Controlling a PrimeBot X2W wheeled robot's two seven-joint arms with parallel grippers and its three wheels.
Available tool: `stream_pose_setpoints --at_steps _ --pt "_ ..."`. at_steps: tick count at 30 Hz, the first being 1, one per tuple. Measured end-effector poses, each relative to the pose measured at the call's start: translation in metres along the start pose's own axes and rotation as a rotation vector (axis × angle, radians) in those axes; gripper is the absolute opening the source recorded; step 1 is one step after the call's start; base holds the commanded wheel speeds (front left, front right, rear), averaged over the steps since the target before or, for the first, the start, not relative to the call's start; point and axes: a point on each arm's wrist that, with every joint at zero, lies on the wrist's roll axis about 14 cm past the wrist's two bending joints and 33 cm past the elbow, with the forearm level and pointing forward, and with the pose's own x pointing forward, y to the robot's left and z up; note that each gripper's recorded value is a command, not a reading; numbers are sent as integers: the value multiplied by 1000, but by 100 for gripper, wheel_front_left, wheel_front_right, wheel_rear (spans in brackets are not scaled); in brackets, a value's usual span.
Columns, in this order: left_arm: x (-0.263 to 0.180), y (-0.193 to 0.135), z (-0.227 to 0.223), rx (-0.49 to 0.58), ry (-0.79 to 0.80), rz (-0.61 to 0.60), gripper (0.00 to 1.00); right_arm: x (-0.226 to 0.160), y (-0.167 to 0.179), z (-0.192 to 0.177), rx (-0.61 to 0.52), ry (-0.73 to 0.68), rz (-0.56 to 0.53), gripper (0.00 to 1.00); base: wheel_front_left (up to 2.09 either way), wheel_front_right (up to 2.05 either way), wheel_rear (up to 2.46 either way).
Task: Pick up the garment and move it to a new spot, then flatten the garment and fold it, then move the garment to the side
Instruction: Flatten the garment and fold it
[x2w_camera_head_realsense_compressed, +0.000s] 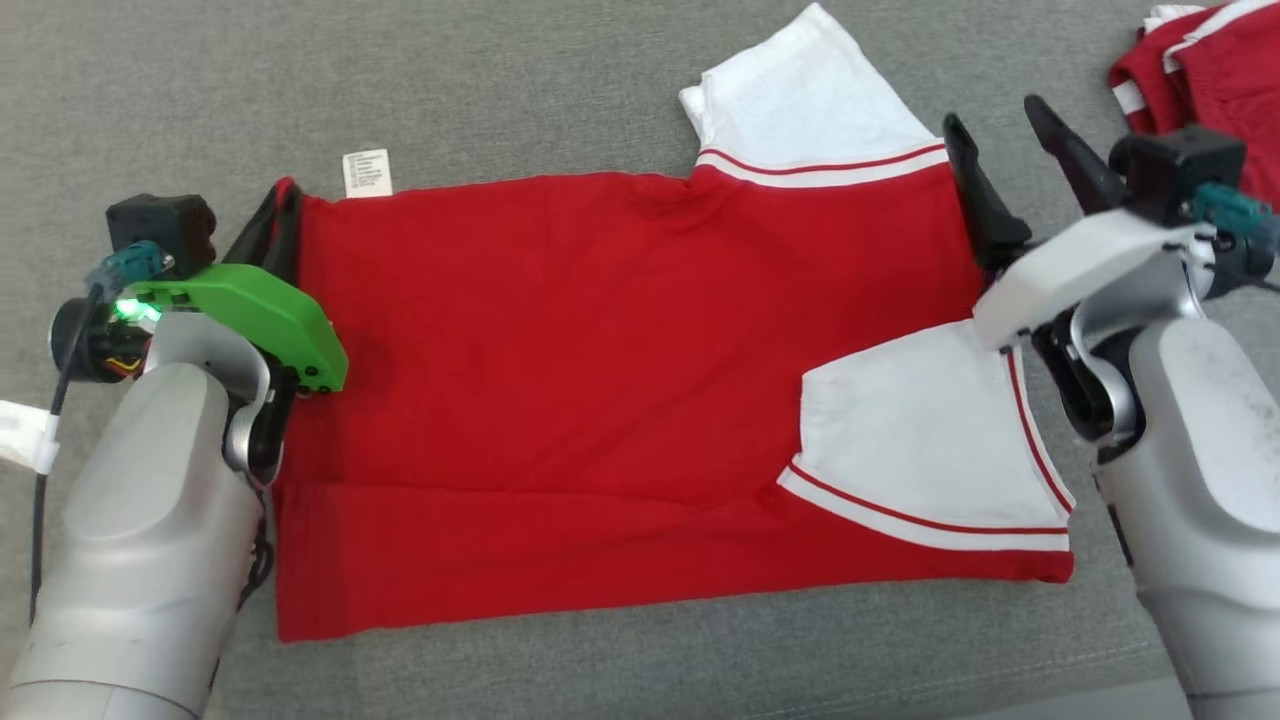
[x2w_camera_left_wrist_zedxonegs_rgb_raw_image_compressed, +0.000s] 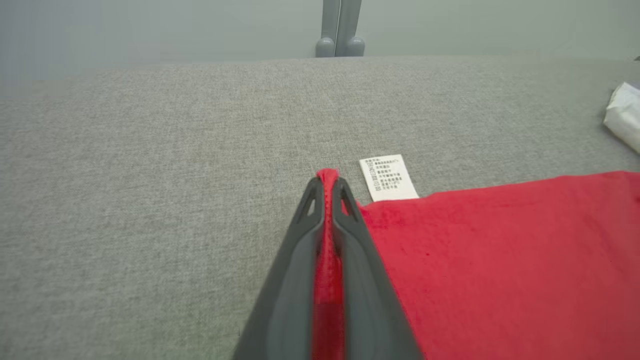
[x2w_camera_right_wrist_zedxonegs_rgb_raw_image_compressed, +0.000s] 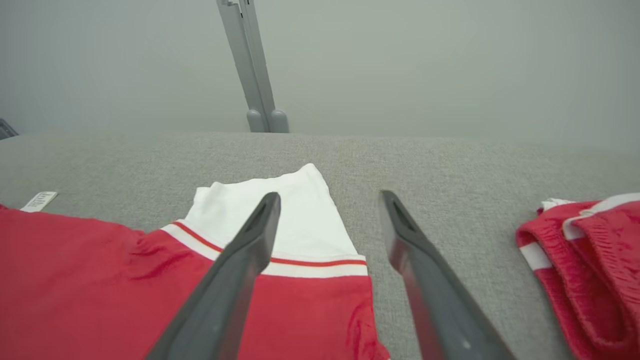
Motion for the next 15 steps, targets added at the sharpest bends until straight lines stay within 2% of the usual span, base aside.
stream_pose_setpoints --at_steps 6,15 --pt "-12 -5 14 -42 -104 -5 0 55 5 0 -67 82 20 100 0 0 0" --pt "-27 2 20 -84 -160 31 0 112 14 -43 -129 303 22 100 0 0 0"
